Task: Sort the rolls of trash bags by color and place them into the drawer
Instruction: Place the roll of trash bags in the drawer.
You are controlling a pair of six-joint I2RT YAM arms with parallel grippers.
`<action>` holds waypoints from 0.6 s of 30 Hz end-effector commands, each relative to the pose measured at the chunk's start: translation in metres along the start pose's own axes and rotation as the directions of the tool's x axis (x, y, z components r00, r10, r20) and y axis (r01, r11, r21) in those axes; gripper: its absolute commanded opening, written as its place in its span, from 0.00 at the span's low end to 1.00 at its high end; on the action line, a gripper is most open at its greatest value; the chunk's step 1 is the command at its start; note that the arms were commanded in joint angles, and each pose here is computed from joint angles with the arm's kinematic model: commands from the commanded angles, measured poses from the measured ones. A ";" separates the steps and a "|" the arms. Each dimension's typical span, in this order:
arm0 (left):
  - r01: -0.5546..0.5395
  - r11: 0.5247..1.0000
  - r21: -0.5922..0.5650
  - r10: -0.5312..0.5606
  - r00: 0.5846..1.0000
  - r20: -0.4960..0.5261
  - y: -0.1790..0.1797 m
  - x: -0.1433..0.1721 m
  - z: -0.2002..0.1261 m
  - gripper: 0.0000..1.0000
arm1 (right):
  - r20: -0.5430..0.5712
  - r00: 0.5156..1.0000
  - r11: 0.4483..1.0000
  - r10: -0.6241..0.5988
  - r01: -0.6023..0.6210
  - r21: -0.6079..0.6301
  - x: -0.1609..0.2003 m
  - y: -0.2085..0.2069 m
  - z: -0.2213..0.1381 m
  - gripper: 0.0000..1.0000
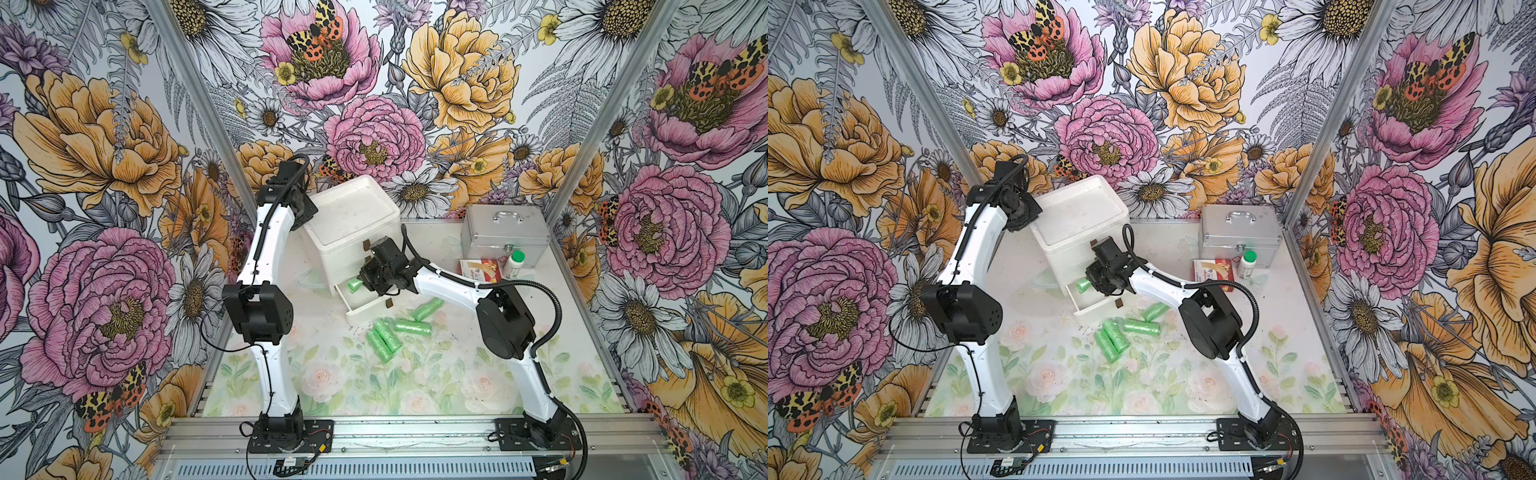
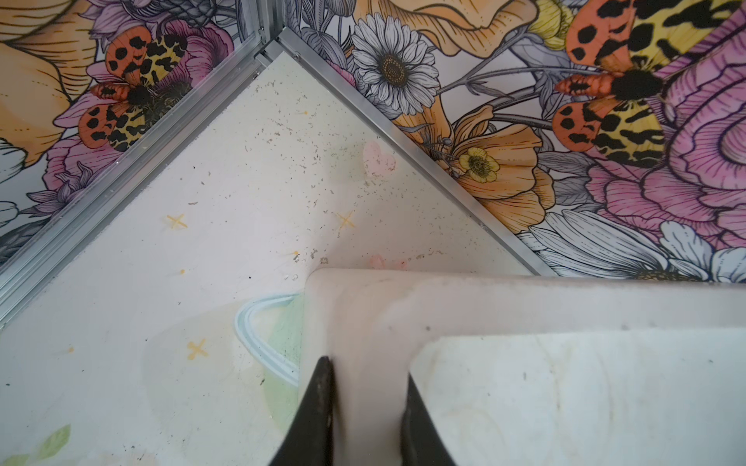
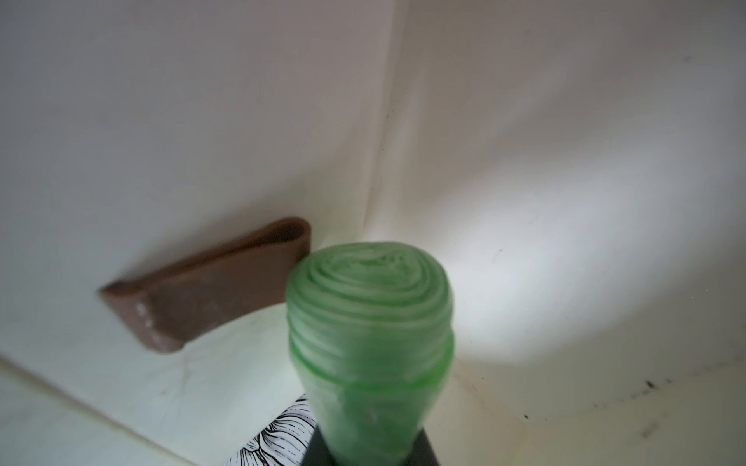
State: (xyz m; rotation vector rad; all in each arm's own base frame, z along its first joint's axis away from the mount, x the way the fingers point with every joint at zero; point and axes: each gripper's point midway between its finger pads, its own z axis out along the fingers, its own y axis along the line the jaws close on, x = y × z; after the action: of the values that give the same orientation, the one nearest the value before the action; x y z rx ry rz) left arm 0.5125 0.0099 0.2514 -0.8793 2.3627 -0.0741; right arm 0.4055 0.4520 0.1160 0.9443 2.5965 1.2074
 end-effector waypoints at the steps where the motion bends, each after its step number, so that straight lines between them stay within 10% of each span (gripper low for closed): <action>1: 0.178 0.979 0.095 -0.126 0.909 -0.398 -0.049 0.101 0.057 0.00 | -0.022 1.000 1.000 -0.004 0.003 -0.030 0.006 0.011 0.007 0.29; 6: 0.179 0.979 0.095 -0.128 0.908 -0.400 -0.049 0.101 0.058 0.00 | -0.094 0.995 1.000 -0.012 0.009 -0.028 0.016 0.010 0.018 0.83; 18: 0.176 0.980 0.093 -0.125 0.908 -0.400 -0.051 0.103 0.058 0.00 | -0.035 0.988 0.986 -0.149 0.146 -0.085 0.018 0.030 -0.030 0.85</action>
State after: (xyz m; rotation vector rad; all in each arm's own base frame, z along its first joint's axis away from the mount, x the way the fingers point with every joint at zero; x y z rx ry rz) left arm 0.5131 0.0094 0.2515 -0.8786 2.3610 -0.0753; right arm 0.3932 0.4593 0.1077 0.8452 2.6679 1.2261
